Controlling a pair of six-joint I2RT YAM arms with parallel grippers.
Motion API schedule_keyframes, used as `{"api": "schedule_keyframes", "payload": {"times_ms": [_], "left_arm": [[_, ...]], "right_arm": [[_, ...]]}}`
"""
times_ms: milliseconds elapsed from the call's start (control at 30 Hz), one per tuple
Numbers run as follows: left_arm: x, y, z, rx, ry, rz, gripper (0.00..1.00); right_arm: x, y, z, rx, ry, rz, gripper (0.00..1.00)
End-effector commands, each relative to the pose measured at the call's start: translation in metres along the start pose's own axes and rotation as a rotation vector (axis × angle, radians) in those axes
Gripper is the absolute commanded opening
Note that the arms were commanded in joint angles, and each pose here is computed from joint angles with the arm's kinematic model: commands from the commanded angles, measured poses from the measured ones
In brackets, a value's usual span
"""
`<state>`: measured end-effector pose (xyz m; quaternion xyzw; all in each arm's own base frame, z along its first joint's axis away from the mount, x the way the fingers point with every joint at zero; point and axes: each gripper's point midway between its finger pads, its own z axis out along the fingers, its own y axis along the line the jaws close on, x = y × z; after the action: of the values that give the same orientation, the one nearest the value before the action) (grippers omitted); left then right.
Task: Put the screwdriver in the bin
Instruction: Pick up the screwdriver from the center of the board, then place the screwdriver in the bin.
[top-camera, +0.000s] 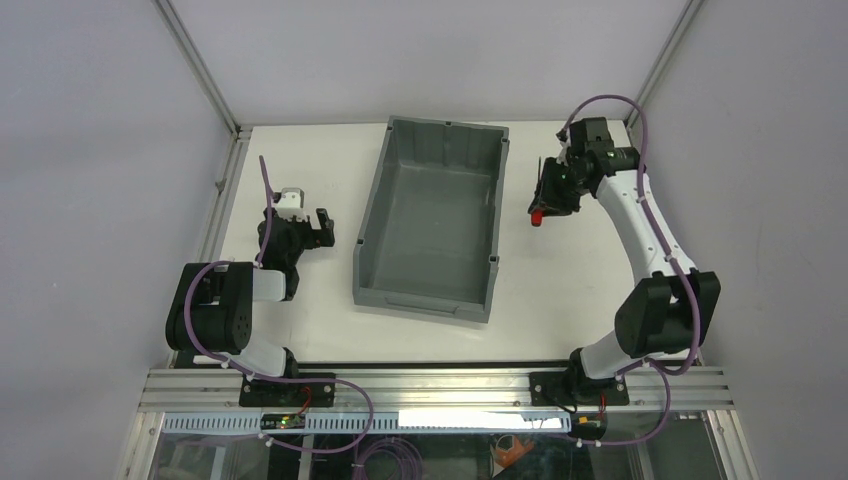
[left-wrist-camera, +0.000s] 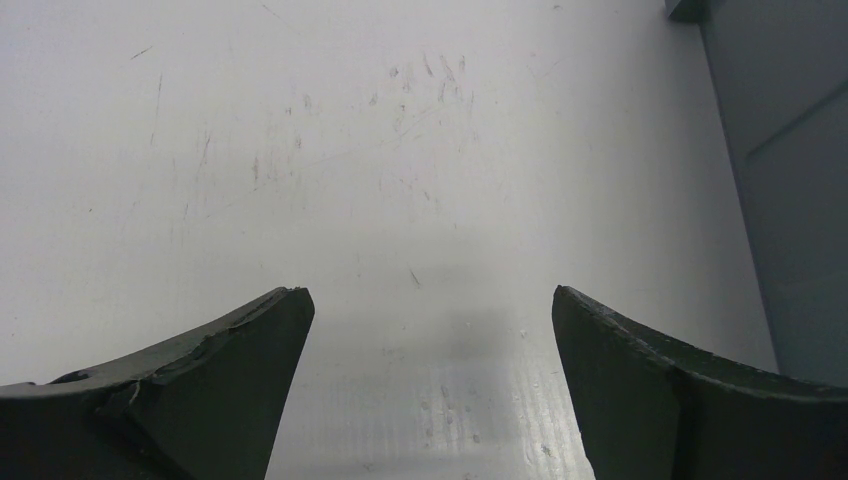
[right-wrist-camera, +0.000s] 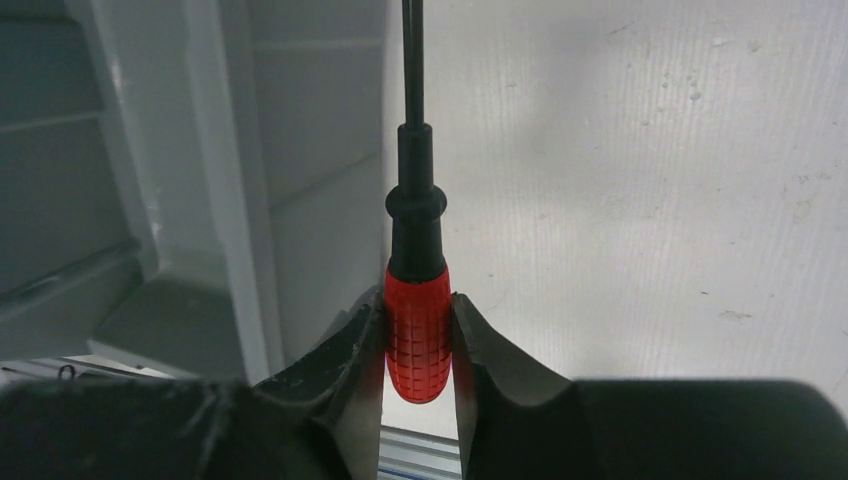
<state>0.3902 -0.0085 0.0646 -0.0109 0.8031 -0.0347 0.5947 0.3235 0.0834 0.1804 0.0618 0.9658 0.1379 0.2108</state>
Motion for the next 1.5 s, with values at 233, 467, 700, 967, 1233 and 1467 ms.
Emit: {"api": "schedule_keyframes", "payload": {"times_ms": [233,467,700,967,1233,1467], "left_arm": [[-0.015,-0.007,-0.003,0.029,-0.053,-0.005,0.99],[-0.015,-0.007,-0.002,0.029,-0.053,-0.005,0.99],[-0.015,-0.007,-0.002,0.029,-0.053,-0.005,0.99],[-0.015,-0.007,-0.002,0.03,-0.053,-0.005,0.99],[-0.015,-0.007,-0.003,0.03,-0.054,-0.005,0.99],[-0.015,-0.007,-0.002,0.029,-0.054,-0.005,0.99]], "right_arm": [[-0.029,0.059,-0.064,-0.172,-0.101,0.071,0.0],[-0.032,0.087,-0.067,-0.149,-0.08,0.067,0.0],[-0.038,0.121,-0.056,-0.09,-0.058,0.037,0.0],[-0.037,0.156,-0.024,-0.008,-0.017,-0.006,0.0],[-0.029,0.174,0.021,0.089,0.011,-0.04,0.0],[-0.017,0.176,0.06,0.165,0.044,-0.05,0.0]]}}
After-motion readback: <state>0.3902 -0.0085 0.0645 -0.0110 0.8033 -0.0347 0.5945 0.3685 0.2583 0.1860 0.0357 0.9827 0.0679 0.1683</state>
